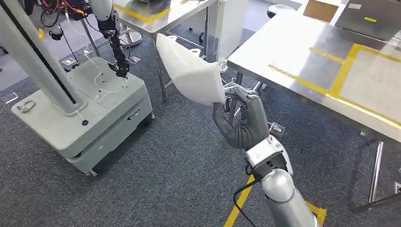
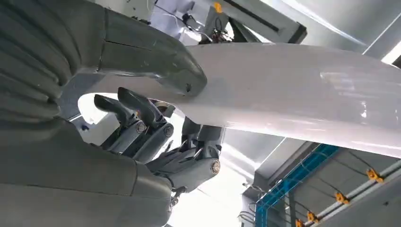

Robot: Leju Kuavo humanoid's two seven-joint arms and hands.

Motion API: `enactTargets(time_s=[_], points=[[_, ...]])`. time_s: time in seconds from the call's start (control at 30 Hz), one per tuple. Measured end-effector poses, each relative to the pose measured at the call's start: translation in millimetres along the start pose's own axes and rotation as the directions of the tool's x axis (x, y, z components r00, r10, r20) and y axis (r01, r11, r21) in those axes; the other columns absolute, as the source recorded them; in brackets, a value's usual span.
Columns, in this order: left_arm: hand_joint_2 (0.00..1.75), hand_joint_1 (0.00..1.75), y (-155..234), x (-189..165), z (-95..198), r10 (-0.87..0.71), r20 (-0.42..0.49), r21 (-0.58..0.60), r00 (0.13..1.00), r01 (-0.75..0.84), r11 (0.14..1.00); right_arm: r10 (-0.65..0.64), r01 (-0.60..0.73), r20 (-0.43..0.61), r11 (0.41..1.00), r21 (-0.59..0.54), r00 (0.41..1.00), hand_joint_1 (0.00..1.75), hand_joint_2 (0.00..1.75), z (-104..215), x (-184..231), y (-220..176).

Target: Take the parts from the cabinet and place them on the table.

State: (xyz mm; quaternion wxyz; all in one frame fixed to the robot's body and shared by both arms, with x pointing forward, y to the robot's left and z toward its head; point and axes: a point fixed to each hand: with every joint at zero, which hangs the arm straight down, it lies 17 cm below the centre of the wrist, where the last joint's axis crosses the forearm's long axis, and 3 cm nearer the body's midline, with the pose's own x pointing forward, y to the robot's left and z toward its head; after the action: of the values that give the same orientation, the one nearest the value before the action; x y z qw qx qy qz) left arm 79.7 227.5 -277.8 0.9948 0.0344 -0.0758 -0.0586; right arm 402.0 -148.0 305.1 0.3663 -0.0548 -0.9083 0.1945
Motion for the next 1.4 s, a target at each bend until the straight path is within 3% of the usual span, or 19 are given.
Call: enactTargets(time_s=[1.4], points=[[1.75,0.00,3.1,5.5,-0.4,0.002,-0.003,0.011,1.000,-0.002,1.000,0.018,-0.018,-0.017,1.000,-0.018,1.000,1.75,1.75,9.4,1.3,-5.2]])
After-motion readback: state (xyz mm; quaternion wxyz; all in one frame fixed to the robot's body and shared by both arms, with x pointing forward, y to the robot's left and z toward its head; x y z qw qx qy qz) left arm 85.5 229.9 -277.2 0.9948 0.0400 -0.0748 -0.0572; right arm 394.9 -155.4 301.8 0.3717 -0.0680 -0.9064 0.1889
